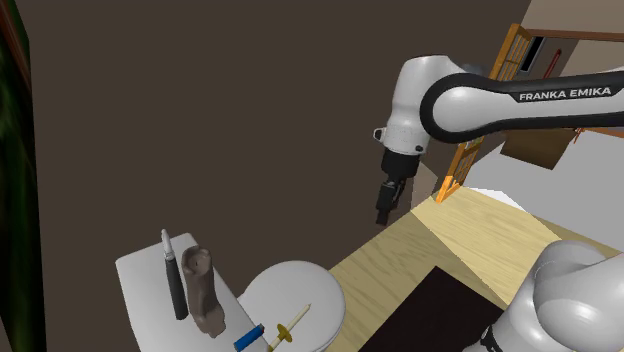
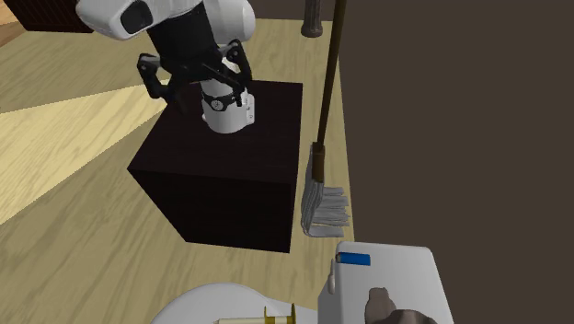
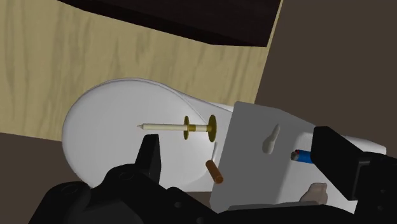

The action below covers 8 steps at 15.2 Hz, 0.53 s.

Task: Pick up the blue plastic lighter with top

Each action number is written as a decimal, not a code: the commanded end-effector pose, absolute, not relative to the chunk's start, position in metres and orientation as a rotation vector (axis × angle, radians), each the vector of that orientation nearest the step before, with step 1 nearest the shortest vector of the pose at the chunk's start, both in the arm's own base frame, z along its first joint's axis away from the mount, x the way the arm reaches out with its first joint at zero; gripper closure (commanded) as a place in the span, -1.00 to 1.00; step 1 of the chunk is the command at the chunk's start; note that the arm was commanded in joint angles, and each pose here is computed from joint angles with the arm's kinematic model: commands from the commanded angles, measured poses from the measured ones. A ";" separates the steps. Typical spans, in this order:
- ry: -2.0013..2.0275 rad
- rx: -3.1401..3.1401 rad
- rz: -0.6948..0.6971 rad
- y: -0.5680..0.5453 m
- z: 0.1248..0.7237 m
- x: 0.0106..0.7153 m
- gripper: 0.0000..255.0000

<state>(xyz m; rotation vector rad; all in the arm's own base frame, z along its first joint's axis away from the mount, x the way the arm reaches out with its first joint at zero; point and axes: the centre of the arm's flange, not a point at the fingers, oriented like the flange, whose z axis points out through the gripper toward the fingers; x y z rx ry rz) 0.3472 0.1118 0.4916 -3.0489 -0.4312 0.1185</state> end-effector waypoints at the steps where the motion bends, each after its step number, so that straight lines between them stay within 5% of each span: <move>1: -0.457 -3.049 0.108 0.133 0.474 0.355 -1.00; 8: -0.548 -3.053 0.081 0.198 0.412 0.380 -1.00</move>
